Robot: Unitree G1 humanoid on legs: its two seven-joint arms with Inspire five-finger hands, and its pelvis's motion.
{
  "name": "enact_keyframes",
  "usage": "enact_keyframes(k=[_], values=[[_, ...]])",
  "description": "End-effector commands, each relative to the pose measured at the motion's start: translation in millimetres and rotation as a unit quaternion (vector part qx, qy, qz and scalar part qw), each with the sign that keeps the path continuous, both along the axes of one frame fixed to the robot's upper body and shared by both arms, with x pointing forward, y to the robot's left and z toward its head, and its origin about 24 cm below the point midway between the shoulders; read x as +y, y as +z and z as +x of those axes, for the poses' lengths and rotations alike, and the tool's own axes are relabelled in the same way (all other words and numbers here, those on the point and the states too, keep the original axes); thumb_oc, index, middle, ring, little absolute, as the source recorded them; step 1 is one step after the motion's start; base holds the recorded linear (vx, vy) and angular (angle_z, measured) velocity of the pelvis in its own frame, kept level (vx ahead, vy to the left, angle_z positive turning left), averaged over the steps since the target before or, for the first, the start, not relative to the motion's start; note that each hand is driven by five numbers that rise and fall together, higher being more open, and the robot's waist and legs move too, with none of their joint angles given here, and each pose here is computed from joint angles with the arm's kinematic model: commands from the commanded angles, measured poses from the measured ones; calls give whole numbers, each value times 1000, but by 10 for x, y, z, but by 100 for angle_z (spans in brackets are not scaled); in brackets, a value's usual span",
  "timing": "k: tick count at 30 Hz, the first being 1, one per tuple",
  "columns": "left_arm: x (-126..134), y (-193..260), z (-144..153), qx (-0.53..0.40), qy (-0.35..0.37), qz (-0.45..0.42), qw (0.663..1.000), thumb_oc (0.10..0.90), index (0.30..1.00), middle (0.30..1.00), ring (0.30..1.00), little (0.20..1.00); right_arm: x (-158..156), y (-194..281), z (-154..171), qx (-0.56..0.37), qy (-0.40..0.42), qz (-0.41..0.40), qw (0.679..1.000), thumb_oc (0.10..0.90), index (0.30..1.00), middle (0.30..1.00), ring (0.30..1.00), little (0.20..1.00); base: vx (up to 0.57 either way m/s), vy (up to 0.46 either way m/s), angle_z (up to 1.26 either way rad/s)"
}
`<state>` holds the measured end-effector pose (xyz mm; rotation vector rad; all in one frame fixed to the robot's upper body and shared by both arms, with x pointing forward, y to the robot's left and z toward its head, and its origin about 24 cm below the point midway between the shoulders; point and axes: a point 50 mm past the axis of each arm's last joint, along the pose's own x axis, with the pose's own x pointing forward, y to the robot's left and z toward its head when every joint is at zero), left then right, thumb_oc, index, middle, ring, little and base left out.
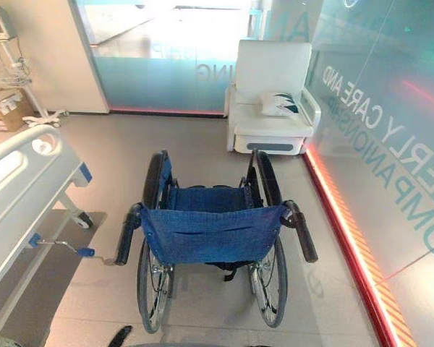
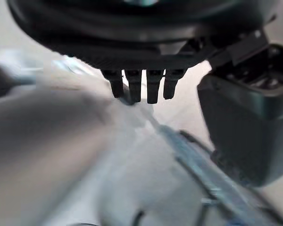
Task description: Push the wheelchair next to the bed
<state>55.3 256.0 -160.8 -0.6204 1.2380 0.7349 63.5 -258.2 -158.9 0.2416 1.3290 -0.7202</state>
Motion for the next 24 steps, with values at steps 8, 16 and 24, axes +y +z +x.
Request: enact_keyframes(k=[8, 16, 24], values=[[543, 797, 1093, -316, 69, 21, 946, 800, 900, 900, 900, 900, -964, 1048, 876, -238, -151, -263, 923, 800, 900, 900, 900, 900, -7, 24, -6], [501, 1482, 1489, -468, -1, 10, 883, 800, 900, 900, 900, 900, -1059, 1940, 1242, -473, -169, -292, 814, 800, 900, 900, 900, 900, 3, 14, -1], [386, 1971, 1686, -549, -7, -15, 836, 800, 900, 900, 900, 900, -582, 2616, 1647, -650, -46, -193, 733, 800, 900, 900, 900, 900, 5, 2, -2]])
